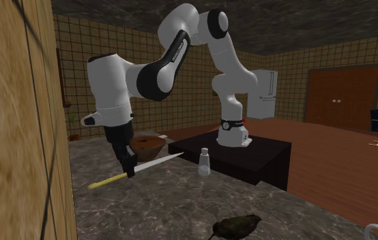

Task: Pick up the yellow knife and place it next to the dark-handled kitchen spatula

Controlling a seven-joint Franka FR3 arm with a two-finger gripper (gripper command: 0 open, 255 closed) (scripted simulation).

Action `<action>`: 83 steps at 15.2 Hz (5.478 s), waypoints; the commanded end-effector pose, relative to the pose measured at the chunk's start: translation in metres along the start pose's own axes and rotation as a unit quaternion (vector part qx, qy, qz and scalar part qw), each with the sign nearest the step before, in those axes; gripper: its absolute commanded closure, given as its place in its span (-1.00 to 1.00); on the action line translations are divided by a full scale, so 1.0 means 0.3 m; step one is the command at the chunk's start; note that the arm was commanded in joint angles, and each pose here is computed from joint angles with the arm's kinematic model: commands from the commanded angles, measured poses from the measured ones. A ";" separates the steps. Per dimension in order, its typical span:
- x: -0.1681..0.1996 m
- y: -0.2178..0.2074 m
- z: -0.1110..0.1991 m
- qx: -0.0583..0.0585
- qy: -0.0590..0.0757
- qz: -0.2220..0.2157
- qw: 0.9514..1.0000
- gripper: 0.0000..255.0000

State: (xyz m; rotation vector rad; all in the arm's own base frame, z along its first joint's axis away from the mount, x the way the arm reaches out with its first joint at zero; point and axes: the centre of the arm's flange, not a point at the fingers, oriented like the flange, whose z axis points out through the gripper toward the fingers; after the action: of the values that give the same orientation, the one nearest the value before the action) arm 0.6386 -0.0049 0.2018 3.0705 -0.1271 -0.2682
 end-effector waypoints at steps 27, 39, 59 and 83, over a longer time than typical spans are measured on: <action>-0.259 1.191 0.116 0.000 0.000 0.000 1.000 1.00; -0.372 1.704 0.168 0.000 0.000 0.000 1.000 1.00; -0.453 2.174 0.355 0.000 0.000 0.000 1.000 1.00; -0.436 2.168 0.289 0.000 0.000 0.000 1.000 -1.00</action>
State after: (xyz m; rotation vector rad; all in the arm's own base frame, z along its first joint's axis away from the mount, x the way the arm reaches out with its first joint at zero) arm 0.4440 -0.6453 0.1766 3.0696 -0.1263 -0.2672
